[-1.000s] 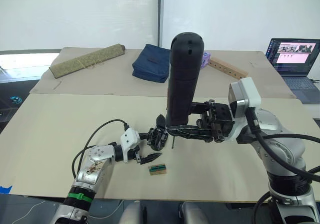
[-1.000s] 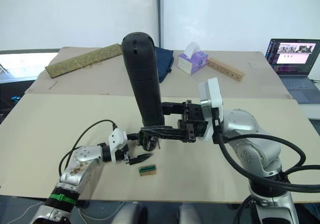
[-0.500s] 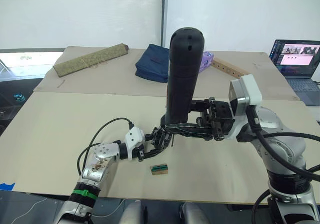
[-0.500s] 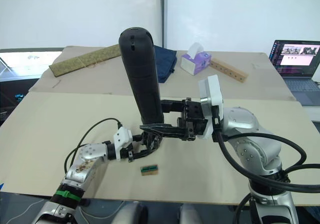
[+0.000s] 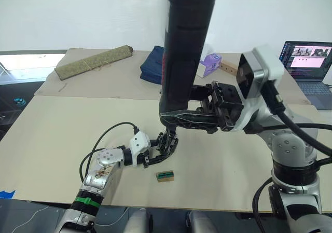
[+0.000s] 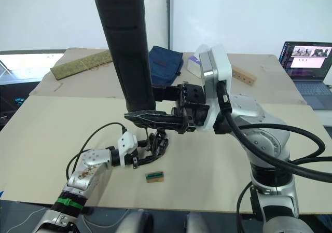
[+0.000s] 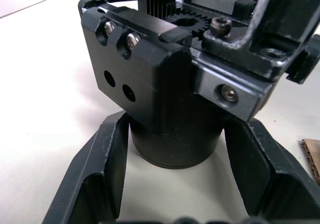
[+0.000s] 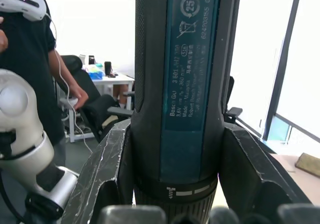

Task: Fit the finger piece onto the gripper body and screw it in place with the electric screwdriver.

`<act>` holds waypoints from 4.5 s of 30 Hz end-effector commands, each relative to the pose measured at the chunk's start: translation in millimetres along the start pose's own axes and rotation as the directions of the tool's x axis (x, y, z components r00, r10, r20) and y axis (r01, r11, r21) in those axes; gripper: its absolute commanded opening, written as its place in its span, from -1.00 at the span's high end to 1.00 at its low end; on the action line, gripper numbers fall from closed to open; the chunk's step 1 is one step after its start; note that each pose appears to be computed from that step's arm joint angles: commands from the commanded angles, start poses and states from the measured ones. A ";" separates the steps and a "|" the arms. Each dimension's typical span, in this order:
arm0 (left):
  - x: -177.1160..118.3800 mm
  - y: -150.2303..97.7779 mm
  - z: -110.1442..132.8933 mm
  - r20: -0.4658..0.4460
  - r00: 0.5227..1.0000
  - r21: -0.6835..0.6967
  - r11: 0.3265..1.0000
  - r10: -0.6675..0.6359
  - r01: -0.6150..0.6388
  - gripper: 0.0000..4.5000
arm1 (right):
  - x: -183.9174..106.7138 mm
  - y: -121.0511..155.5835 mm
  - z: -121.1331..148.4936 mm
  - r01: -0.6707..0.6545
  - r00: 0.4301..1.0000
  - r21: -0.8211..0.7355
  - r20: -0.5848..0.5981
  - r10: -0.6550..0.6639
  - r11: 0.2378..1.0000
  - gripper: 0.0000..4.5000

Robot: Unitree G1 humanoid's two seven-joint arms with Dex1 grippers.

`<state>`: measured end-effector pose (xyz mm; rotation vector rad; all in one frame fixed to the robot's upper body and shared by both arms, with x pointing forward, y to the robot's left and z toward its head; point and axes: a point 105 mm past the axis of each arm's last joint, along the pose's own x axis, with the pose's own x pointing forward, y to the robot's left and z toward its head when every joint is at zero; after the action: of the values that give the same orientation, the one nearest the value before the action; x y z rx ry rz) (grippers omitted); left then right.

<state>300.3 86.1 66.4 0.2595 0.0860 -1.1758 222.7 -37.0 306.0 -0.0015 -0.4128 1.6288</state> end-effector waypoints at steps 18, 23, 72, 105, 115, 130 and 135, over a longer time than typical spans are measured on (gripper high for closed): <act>3.7 -17.1 -11.2 -0.062 0.997 -0.042 0.998 -0.054 0.052 -0.05 | 26.4 -25.5 -28.7 0.082 0.991 0.012 -0.103 -0.080 0.997 0.14; 3.0 -16.9 -11.0 -0.066 0.996 -0.041 0.998 -0.055 0.052 -0.05 | 28.5 -28.0 -35.3 0.094 0.990 0.012 -0.110 -0.092 0.996 0.14; 1.2 -21.0 -16.0 -0.090 0.995 -0.082 0.996 -0.054 0.047 -0.05 | 24.6 -32.3 -64.1 0.121 0.983 0.026 -0.146 -0.116 0.992 0.14; -0.4 -19.3 -18.1 -0.089 0.995 -0.099 0.994 -0.044 0.035 -0.05 | 0.3 -29.9 -88.0 0.187 0.975 0.026 -0.126 -0.182 0.982 0.14; -1.2 -17.6 -17.9 -0.089 0.995 -0.100 0.995 -0.039 0.030 -0.05 | -0.6 -32.7 -99.7 0.223 0.965 0.040 -0.147 -0.215 0.974 0.14; -2.8 -18.1 -19.0 -0.092 0.995 -0.104 0.994 -0.035 0.025 -0.05 | -3.0 -33.4 -120.3 0.244 0.951 0.049 -0.210 -0.228 0.969 0.14; -2.8 -18.7 -18.8 -0.091 0.995 -0.106 0.994 -0.033 0.024 -0.05 | -3.5 -31.5 -124.4 0.238 0.949 0.045 -0.225 -0.222 0.970 0.14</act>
<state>294.7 90.2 63.9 0.2471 0.1550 -1.1422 271.7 -2.2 225.8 -0.0358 -0.3056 1.4461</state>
